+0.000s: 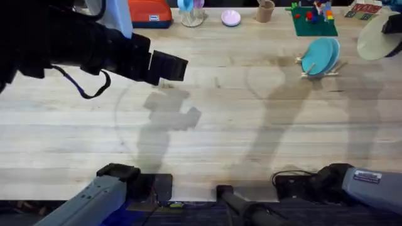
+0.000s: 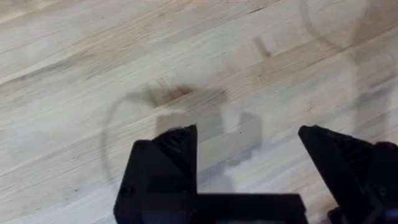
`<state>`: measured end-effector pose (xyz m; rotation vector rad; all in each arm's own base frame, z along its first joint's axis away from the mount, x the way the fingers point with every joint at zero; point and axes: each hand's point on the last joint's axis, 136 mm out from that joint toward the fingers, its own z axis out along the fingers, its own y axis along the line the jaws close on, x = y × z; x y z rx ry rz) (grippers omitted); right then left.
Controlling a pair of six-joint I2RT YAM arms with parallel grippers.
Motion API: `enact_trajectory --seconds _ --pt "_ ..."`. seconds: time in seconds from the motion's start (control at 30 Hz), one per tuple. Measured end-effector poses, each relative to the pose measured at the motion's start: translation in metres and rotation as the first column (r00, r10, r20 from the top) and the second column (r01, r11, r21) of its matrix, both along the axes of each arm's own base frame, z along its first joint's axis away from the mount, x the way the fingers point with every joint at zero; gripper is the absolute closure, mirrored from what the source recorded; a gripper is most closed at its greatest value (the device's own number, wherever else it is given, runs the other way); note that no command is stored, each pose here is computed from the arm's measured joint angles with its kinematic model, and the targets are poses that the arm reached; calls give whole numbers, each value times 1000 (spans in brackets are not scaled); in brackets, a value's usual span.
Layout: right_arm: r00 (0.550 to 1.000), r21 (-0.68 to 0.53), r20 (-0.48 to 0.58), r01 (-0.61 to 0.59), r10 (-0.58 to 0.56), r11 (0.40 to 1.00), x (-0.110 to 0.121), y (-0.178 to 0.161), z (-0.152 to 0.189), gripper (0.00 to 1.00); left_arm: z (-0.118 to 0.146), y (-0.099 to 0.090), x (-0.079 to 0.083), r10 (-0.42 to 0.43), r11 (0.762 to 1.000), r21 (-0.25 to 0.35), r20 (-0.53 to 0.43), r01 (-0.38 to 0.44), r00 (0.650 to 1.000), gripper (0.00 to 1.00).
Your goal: Pick up the plates from the table one by one and place each into a slot on the dish rack.
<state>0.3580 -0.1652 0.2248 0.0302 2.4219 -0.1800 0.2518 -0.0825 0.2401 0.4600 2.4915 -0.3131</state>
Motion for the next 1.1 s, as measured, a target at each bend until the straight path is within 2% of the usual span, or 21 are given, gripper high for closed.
enact_trajectory --seconds 0.23,0.57,0.73,1.1 --pt "1000 7 -13 -6 6 1000 9 -3 -12 973 0 0 0 0 1000 0 0 0 1000 8" --pt "997 0 -39 -59 59 998 30 12 -30 973 0 0 0 0 1000 0 0 0 1000 8" --pt "996 -4 -76 -50 49 999 32 8 -43 973 0 0 0 0 1000 0 0 0 1000 8" --pt "995 -5 -86 -46 45 999 30 8 -45 973 0 0 0 0 1000 0 0 0 1000 8"
